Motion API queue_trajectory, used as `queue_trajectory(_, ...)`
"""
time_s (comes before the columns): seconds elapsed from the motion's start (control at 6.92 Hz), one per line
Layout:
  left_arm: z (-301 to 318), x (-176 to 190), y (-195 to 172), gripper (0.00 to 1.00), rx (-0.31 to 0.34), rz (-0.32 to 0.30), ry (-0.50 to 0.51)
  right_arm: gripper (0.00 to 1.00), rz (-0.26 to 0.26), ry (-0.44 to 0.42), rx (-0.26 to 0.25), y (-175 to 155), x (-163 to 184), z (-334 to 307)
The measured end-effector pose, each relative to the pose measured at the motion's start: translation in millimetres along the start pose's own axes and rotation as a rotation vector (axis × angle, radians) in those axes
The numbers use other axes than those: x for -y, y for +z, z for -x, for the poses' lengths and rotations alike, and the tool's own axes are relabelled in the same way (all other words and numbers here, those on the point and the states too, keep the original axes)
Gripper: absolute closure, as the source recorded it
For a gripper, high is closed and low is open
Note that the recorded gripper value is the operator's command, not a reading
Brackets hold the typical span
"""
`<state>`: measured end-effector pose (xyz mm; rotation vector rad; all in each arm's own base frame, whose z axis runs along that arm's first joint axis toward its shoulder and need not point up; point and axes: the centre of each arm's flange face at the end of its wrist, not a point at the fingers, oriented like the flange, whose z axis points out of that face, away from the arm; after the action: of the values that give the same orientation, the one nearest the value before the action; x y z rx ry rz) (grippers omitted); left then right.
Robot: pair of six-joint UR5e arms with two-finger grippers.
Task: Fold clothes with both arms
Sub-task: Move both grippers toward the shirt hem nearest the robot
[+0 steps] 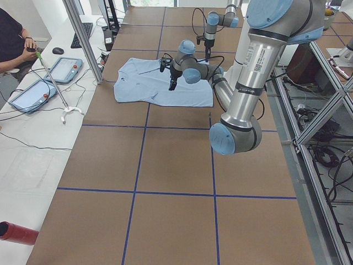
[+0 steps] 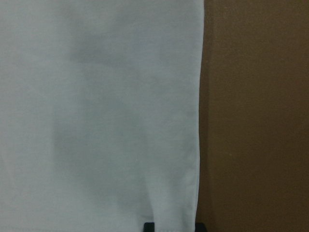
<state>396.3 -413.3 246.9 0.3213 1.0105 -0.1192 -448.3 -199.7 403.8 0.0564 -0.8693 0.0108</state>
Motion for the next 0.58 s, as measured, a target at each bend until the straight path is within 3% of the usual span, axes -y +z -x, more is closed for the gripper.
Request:
queue_trajectory(0.14, 0.3, 0.0, 0.2, 0.01, 0.001, 0.0, 0.0, 1.0, 0.001, 0.001, 0.003, -1.3, 0.4, 0.5)
queue_trajectory(0.58, 4.6, -4.8, 4.1, 0.01, 0.011, 0.01, -0.022, 1.0, -0.014, 0.003, 0.018, -8.2, 2.8, 4.4)
